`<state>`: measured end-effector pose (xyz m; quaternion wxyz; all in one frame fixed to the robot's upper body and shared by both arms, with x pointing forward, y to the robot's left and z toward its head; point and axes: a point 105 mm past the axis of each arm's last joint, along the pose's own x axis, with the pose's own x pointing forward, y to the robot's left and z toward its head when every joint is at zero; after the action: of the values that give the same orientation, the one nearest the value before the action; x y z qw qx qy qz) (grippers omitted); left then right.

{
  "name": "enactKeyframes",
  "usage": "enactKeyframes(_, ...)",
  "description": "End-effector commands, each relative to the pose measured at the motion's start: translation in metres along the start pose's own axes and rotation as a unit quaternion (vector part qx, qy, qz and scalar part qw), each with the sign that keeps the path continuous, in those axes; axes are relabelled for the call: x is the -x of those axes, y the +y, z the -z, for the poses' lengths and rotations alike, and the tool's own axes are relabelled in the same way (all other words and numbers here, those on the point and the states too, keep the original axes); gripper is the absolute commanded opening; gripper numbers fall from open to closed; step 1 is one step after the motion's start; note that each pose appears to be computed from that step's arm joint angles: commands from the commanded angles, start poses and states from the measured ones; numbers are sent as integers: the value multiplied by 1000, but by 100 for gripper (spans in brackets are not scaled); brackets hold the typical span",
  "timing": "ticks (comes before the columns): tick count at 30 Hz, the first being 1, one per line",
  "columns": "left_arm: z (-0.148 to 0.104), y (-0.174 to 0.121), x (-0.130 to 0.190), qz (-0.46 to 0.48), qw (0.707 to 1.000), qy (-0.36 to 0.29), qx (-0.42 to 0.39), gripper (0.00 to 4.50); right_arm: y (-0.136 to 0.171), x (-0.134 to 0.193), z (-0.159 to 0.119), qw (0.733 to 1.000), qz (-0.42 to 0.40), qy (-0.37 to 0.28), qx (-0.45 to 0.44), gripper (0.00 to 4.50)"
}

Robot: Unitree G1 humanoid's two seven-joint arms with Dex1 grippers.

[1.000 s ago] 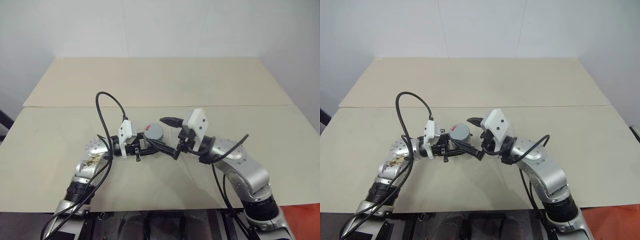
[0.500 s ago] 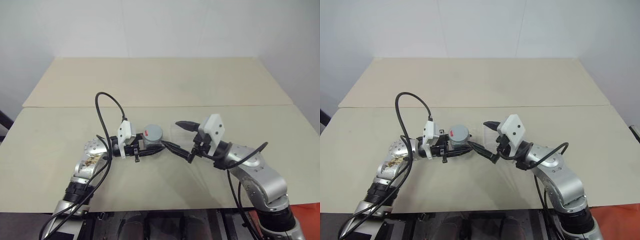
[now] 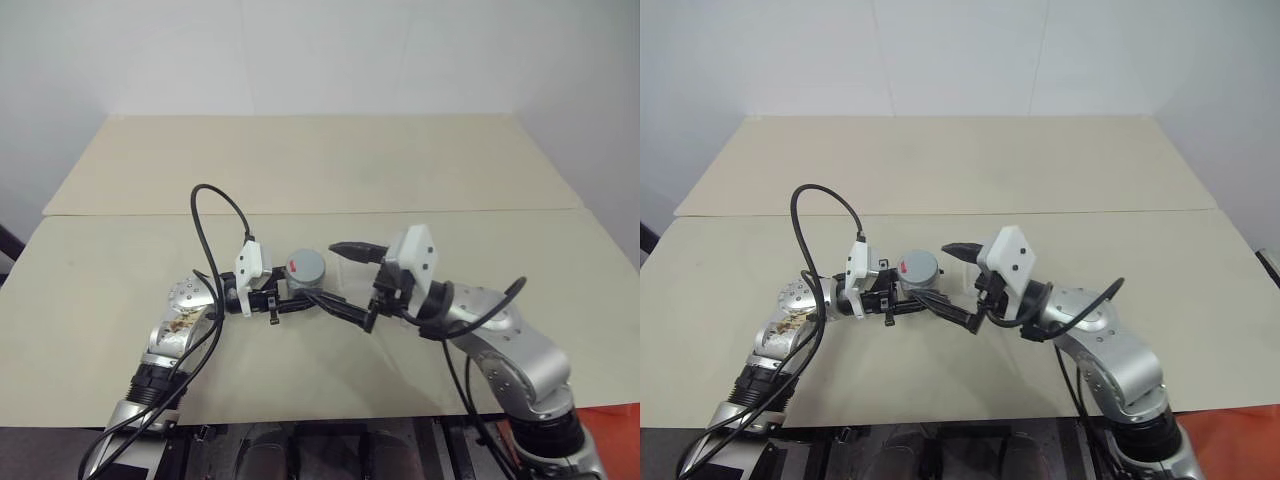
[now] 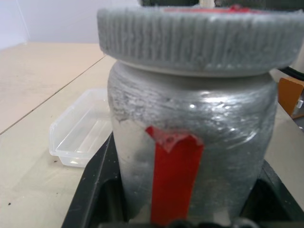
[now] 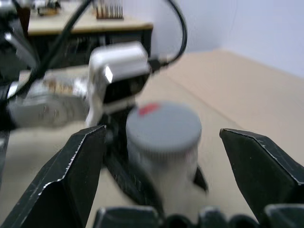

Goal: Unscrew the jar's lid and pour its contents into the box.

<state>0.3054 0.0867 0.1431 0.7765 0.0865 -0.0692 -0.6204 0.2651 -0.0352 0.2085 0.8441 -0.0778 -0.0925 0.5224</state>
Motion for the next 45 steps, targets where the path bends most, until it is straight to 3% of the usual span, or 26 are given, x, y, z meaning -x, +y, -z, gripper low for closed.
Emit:
enactKeyframes(1,-11,1,-1,2,1000,-13,-19,197,-2,-4,-5,1000,12,-8,10,445)
enactKeyframes(22,-11,0,-2,-3,1000,-15,-19,197,3,-16,-2,1000,-11,-7,-7,445)
enactKeyframes(25,-11,0,-2,-4,1000,-15,-19,197,3,-16,0,1000,-13,-3,-7,387)
enactKeyframes(28,-11,0,-2,-4,1000,-15,-19,197,2,-17,2,1000,-7,2,-8,289)
enactKeyframes(29,-11,1,-2,-4,1000,-15,-18,197,2,-18,3,1000,-7,4,-7,277)
enactKeyframes(37,-10,1,-1,-2,1000,-13,-17,197,1,-17,0,1000,-5,1,-3,277)
enactKeyframes(45,-13,-6,3,32,999,-11,-13,197,4,-2,-15,996,-90,-16,9,277)
